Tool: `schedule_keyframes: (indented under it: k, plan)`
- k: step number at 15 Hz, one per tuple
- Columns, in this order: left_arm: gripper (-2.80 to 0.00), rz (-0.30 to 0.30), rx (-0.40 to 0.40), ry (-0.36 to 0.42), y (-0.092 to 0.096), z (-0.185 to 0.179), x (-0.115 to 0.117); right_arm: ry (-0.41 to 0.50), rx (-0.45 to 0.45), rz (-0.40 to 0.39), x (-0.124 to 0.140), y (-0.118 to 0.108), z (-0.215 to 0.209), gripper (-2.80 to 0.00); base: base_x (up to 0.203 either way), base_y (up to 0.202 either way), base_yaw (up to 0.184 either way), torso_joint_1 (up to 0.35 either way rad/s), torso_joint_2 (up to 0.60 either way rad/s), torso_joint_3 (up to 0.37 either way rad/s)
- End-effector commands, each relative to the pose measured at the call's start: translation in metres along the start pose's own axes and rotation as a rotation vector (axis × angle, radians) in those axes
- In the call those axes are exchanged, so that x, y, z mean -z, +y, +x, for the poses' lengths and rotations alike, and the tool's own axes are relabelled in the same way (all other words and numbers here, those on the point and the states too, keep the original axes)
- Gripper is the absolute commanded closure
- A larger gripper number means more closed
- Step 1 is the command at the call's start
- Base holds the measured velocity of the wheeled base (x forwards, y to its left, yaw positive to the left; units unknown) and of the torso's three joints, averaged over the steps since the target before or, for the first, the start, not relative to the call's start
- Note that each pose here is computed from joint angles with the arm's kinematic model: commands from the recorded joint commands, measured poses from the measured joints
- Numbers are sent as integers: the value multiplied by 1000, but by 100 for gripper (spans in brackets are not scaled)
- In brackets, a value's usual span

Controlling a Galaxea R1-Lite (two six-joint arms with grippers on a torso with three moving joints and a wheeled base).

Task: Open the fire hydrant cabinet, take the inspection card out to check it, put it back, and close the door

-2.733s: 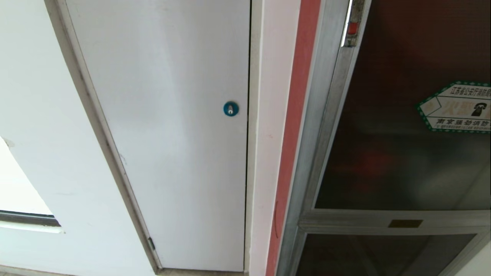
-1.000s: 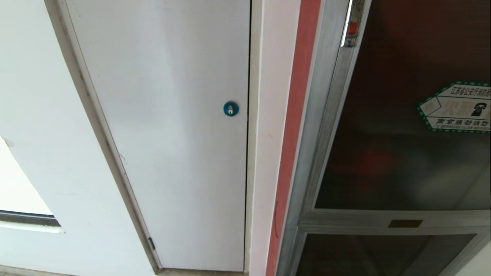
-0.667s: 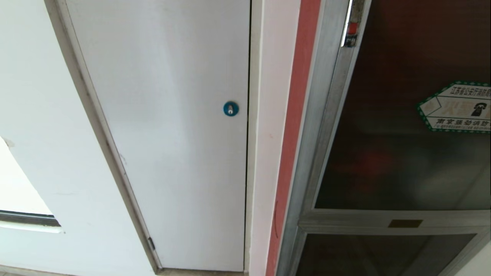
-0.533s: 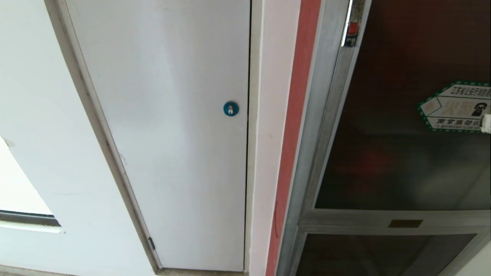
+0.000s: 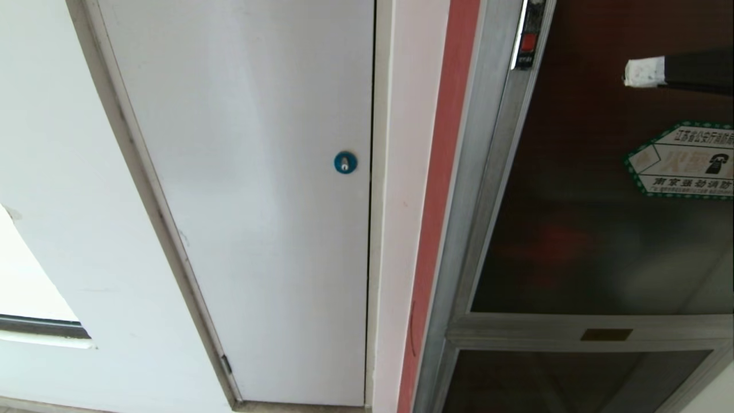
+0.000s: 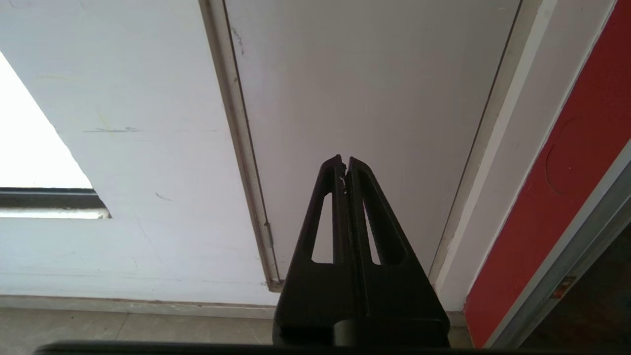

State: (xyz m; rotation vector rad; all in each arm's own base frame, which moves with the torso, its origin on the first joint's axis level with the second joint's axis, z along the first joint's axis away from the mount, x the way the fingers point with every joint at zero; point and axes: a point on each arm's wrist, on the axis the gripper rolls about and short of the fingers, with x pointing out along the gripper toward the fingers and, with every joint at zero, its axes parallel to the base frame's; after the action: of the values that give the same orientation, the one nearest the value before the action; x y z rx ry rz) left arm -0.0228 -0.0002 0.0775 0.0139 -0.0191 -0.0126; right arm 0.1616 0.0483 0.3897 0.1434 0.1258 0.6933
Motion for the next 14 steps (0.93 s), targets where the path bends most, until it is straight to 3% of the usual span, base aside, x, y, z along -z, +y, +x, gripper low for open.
schedule_keyframes:
  k: [1,14]
  plan:
    - [0,0,0,13,0,1,4,18,5,8,-7,-13,28,0,0,0,0,0,0,0]
    - [0,0,0,13,0,1,4,-40,18,-28,-26,-34,73,0,0,0,0,0,0,0]
